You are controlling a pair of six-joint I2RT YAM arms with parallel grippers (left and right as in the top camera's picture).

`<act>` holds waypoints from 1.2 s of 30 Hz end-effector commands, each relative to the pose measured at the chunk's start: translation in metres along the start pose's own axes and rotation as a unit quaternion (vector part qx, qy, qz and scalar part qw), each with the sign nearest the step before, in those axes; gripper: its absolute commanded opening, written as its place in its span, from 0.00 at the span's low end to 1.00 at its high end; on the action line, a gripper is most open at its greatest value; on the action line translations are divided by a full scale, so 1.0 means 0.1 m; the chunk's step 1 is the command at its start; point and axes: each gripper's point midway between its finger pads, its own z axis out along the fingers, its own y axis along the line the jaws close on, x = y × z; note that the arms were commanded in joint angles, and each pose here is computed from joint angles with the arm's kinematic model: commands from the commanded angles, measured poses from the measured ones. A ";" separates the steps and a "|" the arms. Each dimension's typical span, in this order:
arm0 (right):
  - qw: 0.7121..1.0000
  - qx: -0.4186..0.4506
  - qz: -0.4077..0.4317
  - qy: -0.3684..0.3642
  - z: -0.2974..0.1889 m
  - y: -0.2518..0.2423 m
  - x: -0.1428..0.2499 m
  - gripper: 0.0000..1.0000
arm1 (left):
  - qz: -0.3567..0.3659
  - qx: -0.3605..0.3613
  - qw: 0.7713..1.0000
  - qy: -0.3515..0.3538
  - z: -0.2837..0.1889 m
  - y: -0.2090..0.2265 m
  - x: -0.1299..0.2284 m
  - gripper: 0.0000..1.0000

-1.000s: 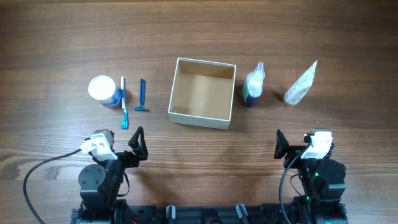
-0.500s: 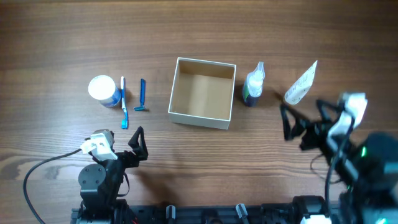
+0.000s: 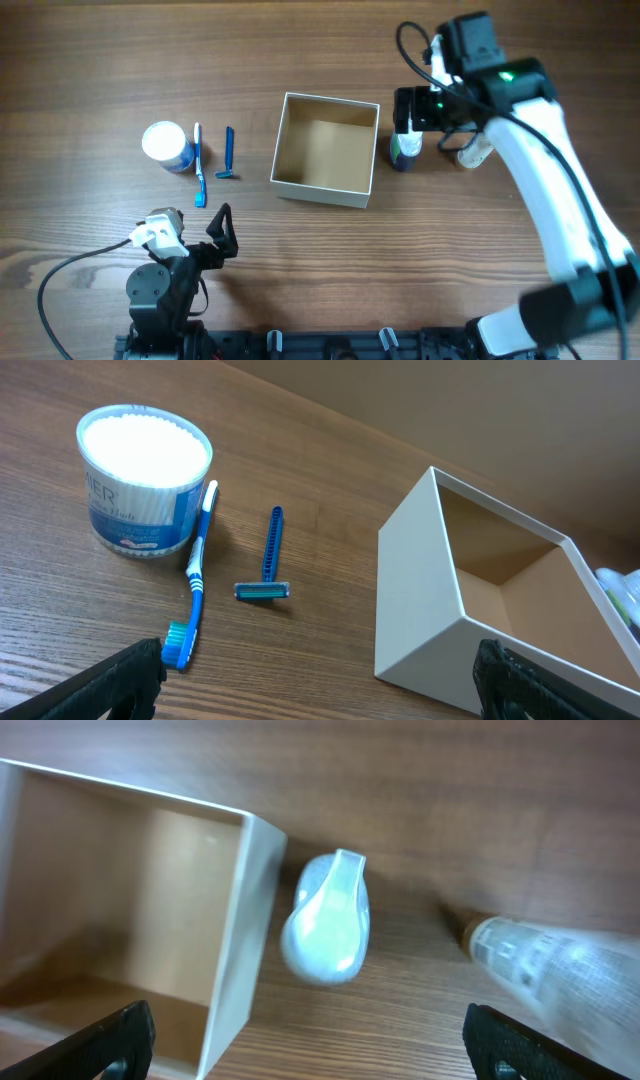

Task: Pack container
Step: 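Grasp the blue foam soap bottle with the right gripper, then carry the soap bottle left and lower it into the box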

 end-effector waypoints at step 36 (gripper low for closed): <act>0.990 -0.071 -0.087 -0.083 -0.33 1.03 -0.02 0.34 | 0.006 -0.001 1.000 -0.006 0.00 0.01 -0.02 1.00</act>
